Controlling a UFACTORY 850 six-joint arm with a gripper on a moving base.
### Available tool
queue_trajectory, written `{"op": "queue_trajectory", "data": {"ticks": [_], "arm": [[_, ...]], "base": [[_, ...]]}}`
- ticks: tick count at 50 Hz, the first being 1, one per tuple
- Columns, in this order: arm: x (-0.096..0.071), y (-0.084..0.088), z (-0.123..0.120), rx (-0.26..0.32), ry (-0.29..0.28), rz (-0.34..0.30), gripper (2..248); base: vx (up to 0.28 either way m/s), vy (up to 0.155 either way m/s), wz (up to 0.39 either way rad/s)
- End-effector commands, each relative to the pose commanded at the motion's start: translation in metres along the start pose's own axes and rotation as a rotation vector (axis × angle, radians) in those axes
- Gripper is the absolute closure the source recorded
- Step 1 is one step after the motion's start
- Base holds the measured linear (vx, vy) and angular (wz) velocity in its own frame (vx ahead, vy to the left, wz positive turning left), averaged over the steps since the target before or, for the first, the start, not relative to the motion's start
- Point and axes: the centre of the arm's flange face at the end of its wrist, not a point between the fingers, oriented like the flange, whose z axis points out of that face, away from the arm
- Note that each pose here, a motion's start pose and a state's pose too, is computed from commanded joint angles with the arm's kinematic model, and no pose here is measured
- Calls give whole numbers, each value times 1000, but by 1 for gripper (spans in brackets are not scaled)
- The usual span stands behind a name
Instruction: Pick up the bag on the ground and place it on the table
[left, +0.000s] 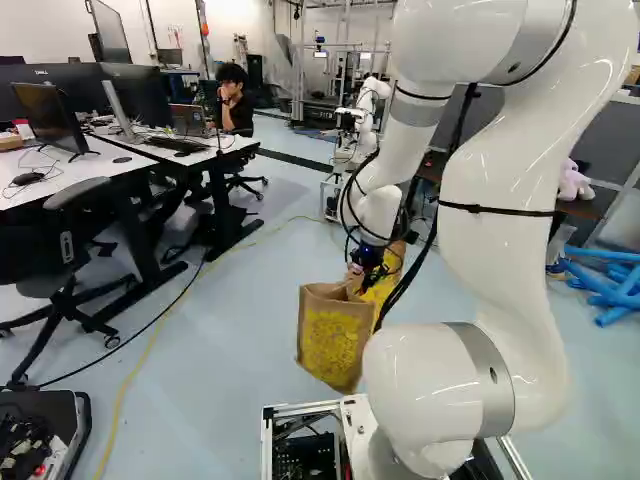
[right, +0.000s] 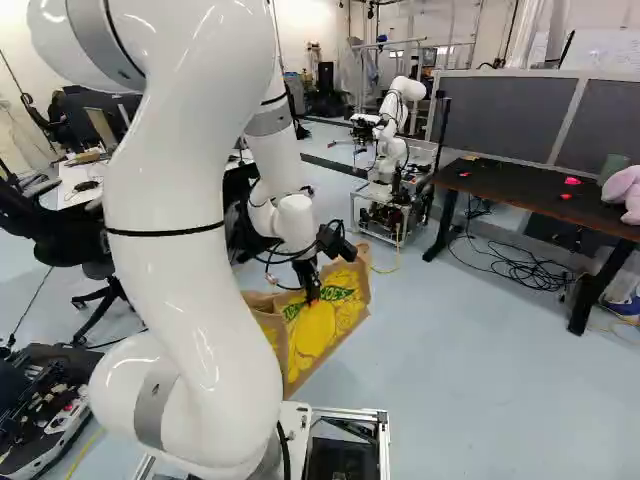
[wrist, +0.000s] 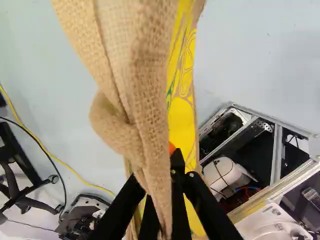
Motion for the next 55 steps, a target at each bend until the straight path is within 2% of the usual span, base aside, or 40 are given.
{"op": "queue_trajectory", "data": {"ticks": [55], "arm": [[21, -19, -81, 22, 20, 1, 229]], "base": [[0, 0, 0]]}}
